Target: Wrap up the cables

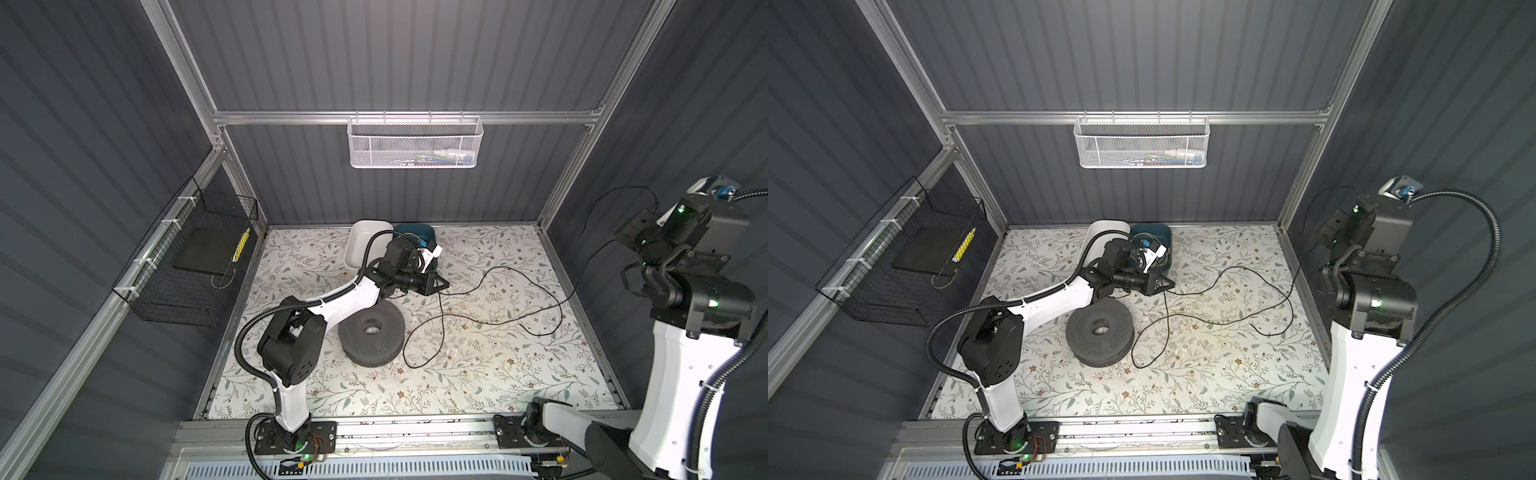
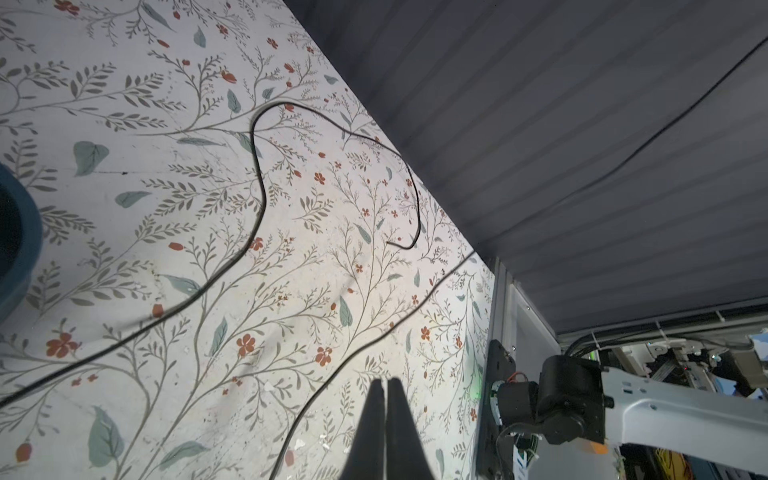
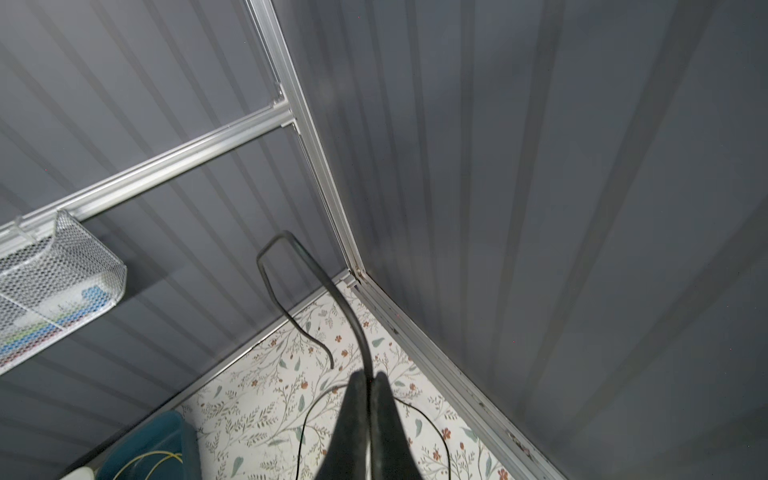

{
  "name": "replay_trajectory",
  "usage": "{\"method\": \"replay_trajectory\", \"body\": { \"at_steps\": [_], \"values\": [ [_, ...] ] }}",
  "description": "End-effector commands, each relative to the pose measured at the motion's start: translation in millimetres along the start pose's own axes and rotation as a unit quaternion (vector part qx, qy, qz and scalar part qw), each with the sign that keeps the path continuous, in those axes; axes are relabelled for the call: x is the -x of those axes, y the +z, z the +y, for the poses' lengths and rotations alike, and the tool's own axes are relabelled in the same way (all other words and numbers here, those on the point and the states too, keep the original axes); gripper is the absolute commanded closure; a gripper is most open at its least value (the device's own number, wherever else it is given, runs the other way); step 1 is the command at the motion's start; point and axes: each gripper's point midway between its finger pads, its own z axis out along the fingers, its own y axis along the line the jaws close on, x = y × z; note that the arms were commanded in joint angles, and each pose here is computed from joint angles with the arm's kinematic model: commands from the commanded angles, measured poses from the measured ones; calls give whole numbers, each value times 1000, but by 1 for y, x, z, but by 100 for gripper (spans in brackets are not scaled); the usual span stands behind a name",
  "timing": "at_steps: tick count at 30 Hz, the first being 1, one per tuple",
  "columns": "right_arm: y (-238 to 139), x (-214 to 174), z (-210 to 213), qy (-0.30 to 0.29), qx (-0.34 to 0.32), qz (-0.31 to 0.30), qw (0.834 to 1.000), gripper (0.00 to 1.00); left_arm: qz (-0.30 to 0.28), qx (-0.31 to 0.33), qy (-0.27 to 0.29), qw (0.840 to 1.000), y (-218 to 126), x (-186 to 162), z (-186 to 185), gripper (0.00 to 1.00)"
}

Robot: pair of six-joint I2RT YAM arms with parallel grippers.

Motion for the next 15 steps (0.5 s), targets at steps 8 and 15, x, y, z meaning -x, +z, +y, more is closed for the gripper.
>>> {"method": "replay_trajectory", "body": {
  "at_steps": [8,15],
  "values": [
    [-10,39,31,5,63,-5,998,100,64,-25,89,994,25,-17,-38,45],
    [17,-12,44,-12,84,51,995,100,21,-48,189,981,-40,13,-106,1]
  ]
}}
